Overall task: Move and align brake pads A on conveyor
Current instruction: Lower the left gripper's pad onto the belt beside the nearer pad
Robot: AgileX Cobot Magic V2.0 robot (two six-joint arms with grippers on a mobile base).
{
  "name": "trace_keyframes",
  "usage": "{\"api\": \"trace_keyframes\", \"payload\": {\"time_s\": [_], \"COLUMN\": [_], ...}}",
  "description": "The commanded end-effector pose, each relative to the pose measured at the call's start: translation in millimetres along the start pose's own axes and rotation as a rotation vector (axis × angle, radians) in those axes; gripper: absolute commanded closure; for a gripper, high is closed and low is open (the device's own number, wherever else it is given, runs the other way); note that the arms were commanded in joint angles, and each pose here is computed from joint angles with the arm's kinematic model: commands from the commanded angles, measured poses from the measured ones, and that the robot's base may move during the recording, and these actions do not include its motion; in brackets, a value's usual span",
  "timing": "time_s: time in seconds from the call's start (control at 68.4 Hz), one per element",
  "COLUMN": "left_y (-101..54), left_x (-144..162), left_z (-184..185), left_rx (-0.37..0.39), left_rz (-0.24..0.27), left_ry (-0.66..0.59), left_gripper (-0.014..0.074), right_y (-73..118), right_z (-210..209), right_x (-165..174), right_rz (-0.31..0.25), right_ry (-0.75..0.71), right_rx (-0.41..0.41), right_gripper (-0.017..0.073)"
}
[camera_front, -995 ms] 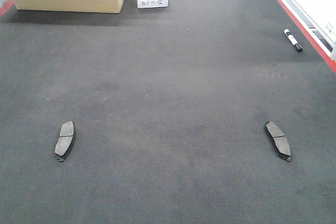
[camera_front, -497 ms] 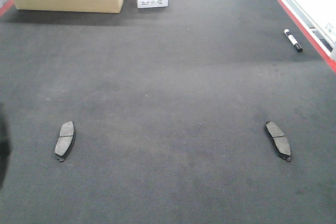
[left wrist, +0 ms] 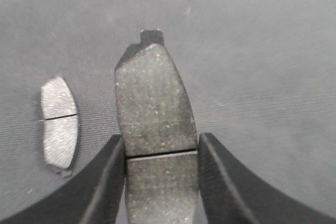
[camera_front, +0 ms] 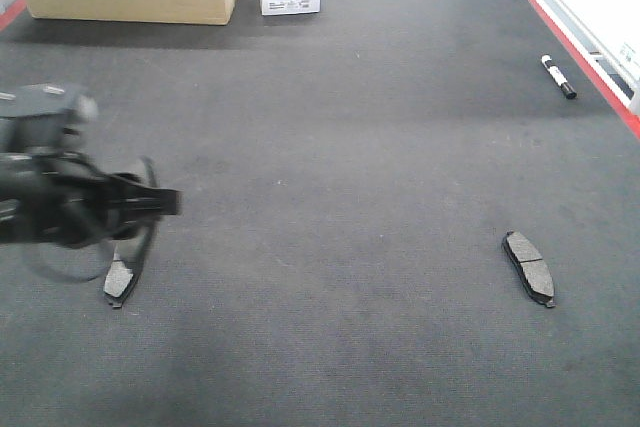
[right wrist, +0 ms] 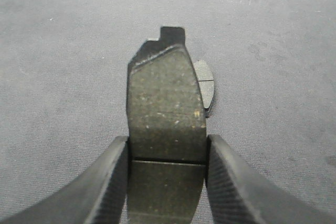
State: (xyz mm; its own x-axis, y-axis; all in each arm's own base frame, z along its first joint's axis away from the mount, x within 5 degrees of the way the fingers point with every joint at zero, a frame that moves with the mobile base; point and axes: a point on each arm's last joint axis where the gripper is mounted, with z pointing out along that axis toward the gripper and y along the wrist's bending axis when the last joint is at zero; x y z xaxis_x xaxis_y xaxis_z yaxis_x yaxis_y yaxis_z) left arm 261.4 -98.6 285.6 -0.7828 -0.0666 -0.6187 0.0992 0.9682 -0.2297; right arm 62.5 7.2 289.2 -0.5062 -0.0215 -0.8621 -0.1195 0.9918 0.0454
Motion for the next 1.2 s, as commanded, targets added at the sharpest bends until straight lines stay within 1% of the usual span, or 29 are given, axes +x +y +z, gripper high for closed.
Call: {"api": "trace_keyframes", "payload": {"time_s": [0.0,0.073,0.205,0.293,0.395,0.468,0.614,0.688,0.819,1.009,1.185], "left_y": [-8.9,-9.4,-11.8,-19.0,-31.0,-36.0,-35.2,-34.4,-33.9,-35.2,-36.0], "left_x": [-20.9,-22.8,-26.0,-26.1,-24.3,-23.3,-19.6,-16.8,-11.6,-7.8,-6.3], "left_z": [12.0,31.5,53.7,63.9,75.0,83.2,98.9,105.6,115.6,125.9,133.9], "left_rx": [0.030,0.015,0.004,0.011,0.026,0.029,0.015,0.009,0.008,0.027,0.043], "left_rz": [-0.006,-0.006,-0.006,0.011,0.036,0.043,0.008,0.006,-0.020,-0.078,-0.129], "left_ry": [-0.066,-0.026,0.014,0.032,0.053,0.068,0.102,0.117,0.149,0.159,0.155], "left_gripper": [0.0570,0.0568,0.0566,0.0561,0.0556,0.0552,0.0546,0.0538,0.0517,0.0482,0.0421], "right_y": [0.8,0.8,0.8,0.8,0.8,0.8,0.8,0.8,0.8,0.8,0.8], "right_z": [-4.5,-4.5,-4.5,-4.5,-4.5,-4.5,-4.5,-4.5,-4.5,-4.5,-4.5], "right_x": [-15.3,-15.3,-15.3,-15.3,-15.3,-15.3,-15.3,-15.3,-15.3,-15.2,-15.2], "right_rz": [-0.015,-0.015,-0.015,-0.015,-0.015,-0.015,-0.015,-0.015,-0.015,-0.015,-0.015], "right_ry": [-0.106,-0.106,-0.106,-0.106,-0.106,-0.106,-0.106,-0.106,-0.106,-0.106,-0.106], "right_rx": [-0.005,-0.005,-0.005,-0.005,-0.005,-0.005,-0.005,-0.005,-0.005,-0.005,-0.005], "right_gripper": [0.0564,0.0564,0.0564,0.0564,0.0564,0.0564,0.0564,0.0564,0.0564,0.0564,0.0564]}}
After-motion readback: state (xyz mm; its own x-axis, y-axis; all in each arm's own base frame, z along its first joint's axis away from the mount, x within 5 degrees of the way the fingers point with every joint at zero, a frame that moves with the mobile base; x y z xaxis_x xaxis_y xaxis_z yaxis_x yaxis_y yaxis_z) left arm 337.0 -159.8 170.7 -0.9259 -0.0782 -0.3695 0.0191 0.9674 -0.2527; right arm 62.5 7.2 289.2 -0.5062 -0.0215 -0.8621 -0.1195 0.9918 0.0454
